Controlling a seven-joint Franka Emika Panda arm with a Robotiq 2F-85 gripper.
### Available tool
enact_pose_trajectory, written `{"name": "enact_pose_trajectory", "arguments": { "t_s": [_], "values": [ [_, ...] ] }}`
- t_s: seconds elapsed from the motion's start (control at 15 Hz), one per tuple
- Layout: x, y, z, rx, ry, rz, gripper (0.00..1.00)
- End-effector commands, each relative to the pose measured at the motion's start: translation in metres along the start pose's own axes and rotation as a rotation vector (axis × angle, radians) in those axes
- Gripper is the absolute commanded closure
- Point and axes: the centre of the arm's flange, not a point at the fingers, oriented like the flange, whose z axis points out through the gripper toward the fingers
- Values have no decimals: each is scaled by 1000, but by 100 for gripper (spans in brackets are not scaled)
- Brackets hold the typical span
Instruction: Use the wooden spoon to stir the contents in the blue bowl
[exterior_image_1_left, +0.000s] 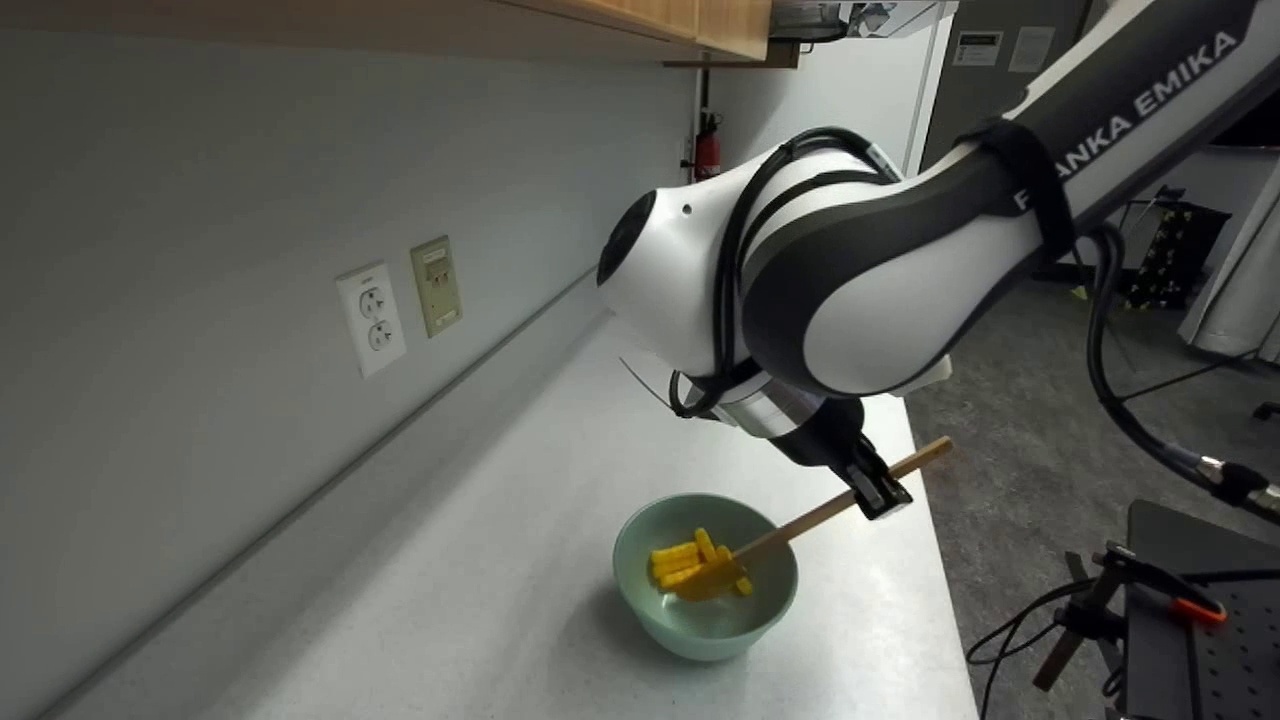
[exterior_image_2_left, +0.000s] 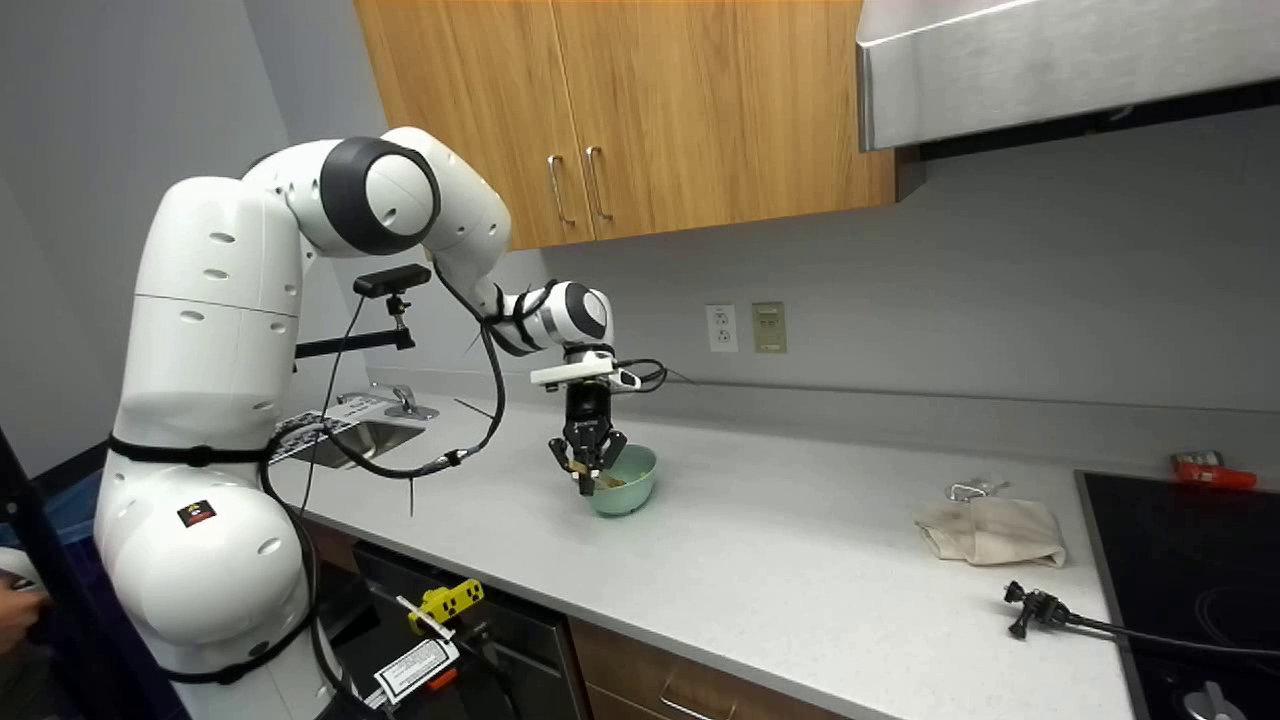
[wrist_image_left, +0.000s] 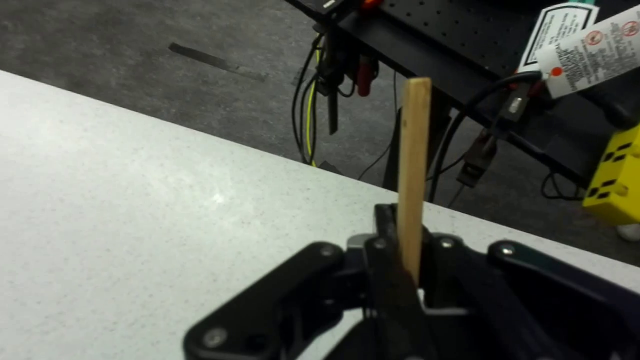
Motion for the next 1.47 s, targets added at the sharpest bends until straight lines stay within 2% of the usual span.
{"name": "enact_pose_trajectory", "arguments": {
  "t_s": [0.0,0.2,0.47,0.73,1.4],
  "values": [
    [-3,0,-1,-89,4,89,98],
    [-14,-6,-11,-106,16,103,98],
    [-36,-18,-33,-82,72,63,98],
    [-51,-21,-48,-111,112,74,98],
    [-8,12,6,3,-2,69,98]
  ]
}}
